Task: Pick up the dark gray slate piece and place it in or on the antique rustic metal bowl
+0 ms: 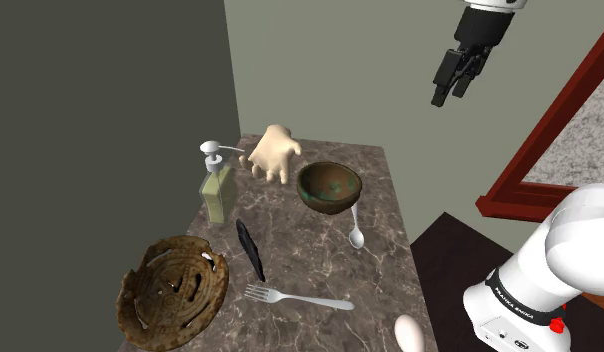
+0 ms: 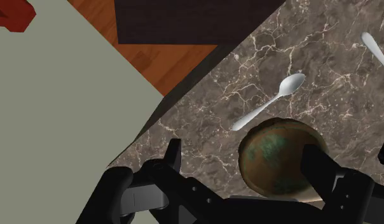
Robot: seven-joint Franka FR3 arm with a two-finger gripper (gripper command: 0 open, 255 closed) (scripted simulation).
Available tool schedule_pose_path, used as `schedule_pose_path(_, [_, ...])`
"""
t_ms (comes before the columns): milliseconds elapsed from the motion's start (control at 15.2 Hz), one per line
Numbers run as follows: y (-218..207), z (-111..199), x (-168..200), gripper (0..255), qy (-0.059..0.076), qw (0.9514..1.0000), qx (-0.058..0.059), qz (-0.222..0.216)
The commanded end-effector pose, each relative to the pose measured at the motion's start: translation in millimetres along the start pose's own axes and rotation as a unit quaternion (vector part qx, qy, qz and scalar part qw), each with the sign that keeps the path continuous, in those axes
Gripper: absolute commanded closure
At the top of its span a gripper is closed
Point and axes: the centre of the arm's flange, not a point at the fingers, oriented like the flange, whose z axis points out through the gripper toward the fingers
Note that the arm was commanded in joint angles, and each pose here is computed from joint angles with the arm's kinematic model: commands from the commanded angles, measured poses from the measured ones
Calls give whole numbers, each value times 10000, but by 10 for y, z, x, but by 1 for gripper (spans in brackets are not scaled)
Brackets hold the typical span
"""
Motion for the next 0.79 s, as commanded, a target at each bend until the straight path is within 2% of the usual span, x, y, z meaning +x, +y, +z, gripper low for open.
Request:
schedule_pose_path(0, [0,0,0,0,0,10000,0,0])
schedule_pose_path(726, [-1176,769,313,0,30,9999,41,155])
